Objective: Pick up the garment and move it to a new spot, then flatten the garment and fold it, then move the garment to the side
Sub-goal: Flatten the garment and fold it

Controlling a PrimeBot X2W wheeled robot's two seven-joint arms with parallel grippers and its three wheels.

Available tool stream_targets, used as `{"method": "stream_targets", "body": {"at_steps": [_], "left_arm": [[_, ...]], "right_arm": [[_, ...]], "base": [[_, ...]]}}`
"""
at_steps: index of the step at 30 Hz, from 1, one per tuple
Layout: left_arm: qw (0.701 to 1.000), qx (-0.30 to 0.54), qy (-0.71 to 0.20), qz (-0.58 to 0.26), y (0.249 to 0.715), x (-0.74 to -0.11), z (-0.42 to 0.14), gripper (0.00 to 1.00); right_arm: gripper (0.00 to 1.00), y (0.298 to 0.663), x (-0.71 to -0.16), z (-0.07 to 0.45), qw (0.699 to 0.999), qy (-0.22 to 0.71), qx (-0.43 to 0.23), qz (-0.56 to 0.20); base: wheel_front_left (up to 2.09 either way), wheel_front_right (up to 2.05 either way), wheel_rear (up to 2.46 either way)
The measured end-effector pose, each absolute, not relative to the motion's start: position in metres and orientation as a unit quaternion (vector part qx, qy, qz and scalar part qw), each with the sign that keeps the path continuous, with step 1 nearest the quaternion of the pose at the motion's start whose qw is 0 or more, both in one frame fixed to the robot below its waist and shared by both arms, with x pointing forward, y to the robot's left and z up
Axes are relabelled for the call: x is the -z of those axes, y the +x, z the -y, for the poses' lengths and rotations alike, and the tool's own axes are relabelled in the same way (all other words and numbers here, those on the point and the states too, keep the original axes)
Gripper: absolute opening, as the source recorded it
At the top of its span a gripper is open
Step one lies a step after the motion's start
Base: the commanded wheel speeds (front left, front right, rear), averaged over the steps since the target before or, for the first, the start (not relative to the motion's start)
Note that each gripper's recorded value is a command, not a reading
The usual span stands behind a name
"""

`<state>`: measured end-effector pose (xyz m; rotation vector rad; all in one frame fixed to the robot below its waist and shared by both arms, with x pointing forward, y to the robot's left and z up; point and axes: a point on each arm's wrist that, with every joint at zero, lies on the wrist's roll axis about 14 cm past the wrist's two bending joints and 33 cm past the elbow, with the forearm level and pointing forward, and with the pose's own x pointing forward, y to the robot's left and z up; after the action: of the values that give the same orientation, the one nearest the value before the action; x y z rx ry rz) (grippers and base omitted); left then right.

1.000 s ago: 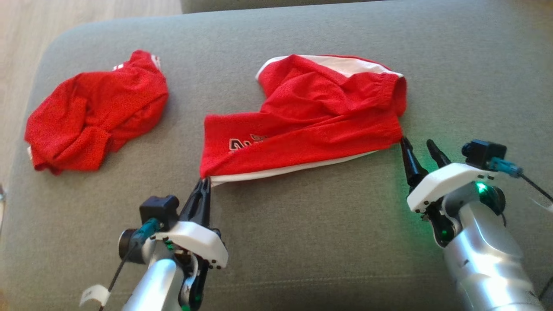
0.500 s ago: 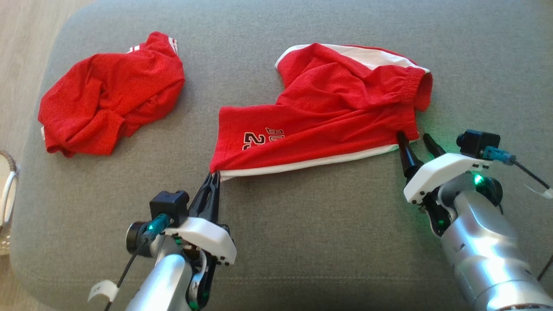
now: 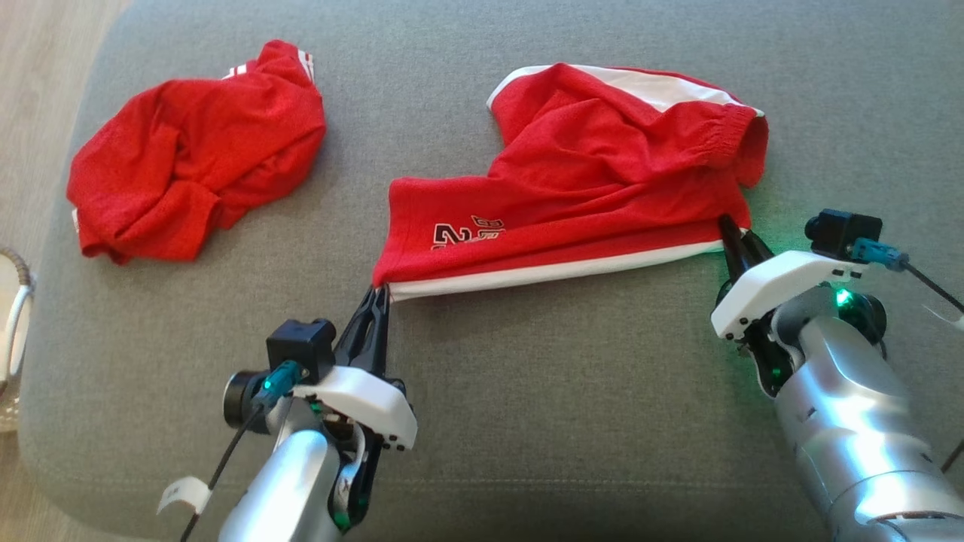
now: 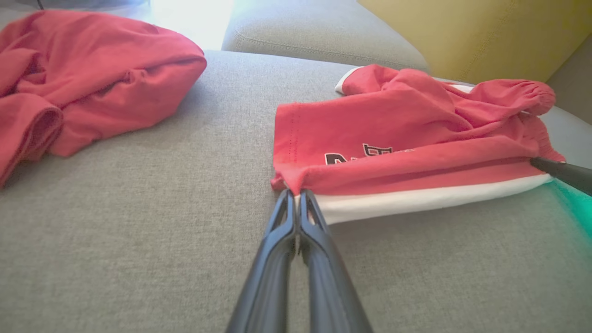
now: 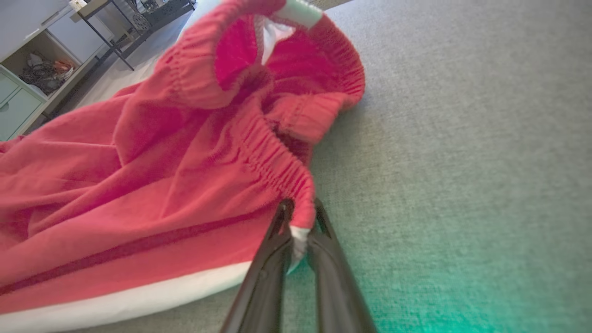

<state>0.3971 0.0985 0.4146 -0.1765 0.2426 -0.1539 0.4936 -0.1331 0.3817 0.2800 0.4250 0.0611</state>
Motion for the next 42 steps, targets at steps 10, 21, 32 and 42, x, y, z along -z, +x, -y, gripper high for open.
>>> {"method": "stream_targets", "body": {"at_steps": [10,21,32,42], "left_arm": [[0.990,0.086,-0.090,-0.059,0.409,-0.455,-0.094,0.00],[0.978,0.107,-0.140,0.112,0.403,-0.573,-0.090,0.00],[0.934,0.119,-0.203,0.269,0.375,-0.689,-0.091,0.00],[0.950,0.160,-0.177,0.203,0.419,-0.697,-0.072,0.00]], "right_arm": [[0.00,0.495,-0.433,0.150,0.982,0.133,-0.027,-0.134],[0.00,0.479,-0.553,0.169,0.992,0.114,-0.046,-0.009],[0.00,0.416,-0.668,0.202,0.976,0.189,-0.061,0.092],[0.00,0.437,-0.641,0.220,0.966,0.253,-0.051,0.014]], "base": [[0.00,0.00,0.00],[0.00,0.00,0.00],[0.00,0.00,0.00],[0.00,0.00,0.00]]}}
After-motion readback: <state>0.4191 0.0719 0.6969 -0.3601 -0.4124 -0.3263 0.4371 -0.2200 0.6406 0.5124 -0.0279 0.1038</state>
